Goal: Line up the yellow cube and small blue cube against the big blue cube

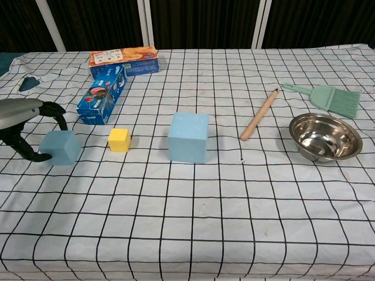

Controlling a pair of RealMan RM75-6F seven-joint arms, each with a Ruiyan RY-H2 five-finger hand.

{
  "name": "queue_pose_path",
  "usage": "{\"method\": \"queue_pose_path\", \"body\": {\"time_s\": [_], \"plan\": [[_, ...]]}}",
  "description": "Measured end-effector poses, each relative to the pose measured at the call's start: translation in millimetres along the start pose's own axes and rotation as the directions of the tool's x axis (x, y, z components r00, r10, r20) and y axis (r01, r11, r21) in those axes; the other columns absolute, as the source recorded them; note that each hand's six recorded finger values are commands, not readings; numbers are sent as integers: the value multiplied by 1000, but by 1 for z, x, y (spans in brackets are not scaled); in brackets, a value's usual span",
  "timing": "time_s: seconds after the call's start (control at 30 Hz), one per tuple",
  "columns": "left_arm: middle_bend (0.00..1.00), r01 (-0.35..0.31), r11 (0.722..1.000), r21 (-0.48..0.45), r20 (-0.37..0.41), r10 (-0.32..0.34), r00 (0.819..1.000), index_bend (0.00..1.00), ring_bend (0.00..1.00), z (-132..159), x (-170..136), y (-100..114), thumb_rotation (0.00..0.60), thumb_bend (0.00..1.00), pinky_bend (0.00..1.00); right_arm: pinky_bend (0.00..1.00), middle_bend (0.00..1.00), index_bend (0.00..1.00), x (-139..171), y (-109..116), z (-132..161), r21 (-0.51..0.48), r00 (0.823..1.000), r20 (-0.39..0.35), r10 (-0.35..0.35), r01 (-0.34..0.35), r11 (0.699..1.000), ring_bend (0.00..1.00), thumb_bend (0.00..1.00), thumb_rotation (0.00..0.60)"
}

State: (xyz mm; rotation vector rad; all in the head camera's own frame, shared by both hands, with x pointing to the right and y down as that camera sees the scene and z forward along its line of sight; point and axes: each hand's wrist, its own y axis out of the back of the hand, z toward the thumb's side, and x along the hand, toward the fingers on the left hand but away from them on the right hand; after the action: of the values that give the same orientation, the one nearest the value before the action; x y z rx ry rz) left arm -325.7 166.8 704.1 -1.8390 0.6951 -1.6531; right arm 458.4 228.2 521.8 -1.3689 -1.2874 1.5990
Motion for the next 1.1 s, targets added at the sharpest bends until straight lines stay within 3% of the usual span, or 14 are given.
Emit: {"method": "queue_pose_path", "body": {"time_s": [0.57,1.1], "plan": [[90,13,1000,-5,-1,-13,1000,362,0,0,0,-3,600,266,0,120,67,101,-1,-2,2,-1,1000,-5,7,-7,1000,212,204,600],[114,-9,1000,-22,10,10,1000,430,0,11,2,2,600,377,0,120,67,103,2,0,2,0,1000,-11,13,-13,1000,212,204,600]]}}
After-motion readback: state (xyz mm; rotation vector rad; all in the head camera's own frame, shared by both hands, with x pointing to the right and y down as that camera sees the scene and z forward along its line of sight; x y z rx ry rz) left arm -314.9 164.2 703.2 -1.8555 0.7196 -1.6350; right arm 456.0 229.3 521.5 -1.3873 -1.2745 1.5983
